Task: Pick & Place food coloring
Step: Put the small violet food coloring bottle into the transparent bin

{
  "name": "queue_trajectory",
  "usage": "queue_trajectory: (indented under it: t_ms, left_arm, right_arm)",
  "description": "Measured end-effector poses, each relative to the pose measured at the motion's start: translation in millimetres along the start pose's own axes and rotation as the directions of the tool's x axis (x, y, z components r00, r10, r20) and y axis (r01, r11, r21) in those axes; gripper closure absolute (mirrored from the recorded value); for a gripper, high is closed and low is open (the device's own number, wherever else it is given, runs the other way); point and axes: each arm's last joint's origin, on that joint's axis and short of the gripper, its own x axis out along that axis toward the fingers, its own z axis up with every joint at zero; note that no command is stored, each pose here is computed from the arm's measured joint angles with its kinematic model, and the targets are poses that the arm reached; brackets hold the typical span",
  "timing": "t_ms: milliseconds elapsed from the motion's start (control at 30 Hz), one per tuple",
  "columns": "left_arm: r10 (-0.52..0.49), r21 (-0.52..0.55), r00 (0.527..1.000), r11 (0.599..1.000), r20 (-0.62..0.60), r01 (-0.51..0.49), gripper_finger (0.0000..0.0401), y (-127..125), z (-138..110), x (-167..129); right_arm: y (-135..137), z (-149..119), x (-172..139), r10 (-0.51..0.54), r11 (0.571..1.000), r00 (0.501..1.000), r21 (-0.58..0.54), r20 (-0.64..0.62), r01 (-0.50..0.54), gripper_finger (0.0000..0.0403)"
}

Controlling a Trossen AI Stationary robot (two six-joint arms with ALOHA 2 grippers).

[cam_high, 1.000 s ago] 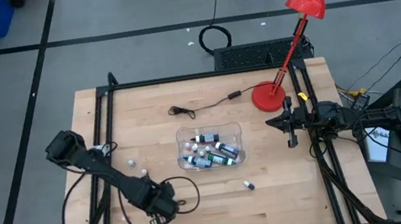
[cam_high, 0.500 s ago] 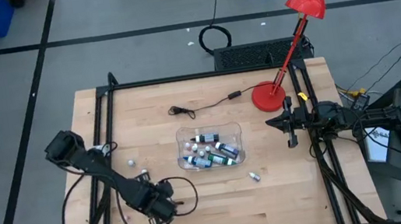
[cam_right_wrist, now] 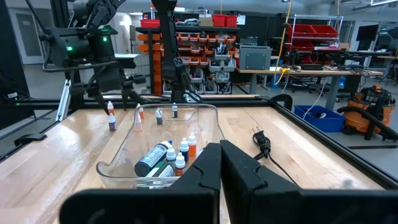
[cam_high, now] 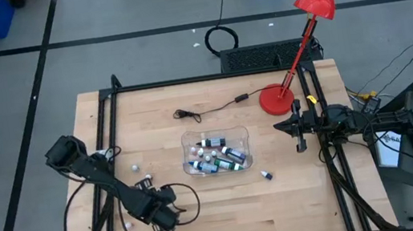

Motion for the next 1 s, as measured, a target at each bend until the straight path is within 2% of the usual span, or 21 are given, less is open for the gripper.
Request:
queue_trajectory:
  t_ms: [267, 1000]
  left_arm:
    - [-0.048, 0.016, 0.998, 0.999, 0.029, 0.048, 0.0192, -4.6, 2.8, 0.0]
    - [-0.049, 0.005, 0.999, 0.999, 0.023, 0.048, 0.0192, -7.3, -2.5, 0.2]
  right_arm:
    - [0.0, 0.0, 0.0, -0.001, 1.0, 1.0, 0.0, 0.0, 0.001, 0.0403]
    - [0.0, 0.0, 0.0, 0.0, 1.0, 1.0, 0.0, 0.0, 0.0, 0.0403]
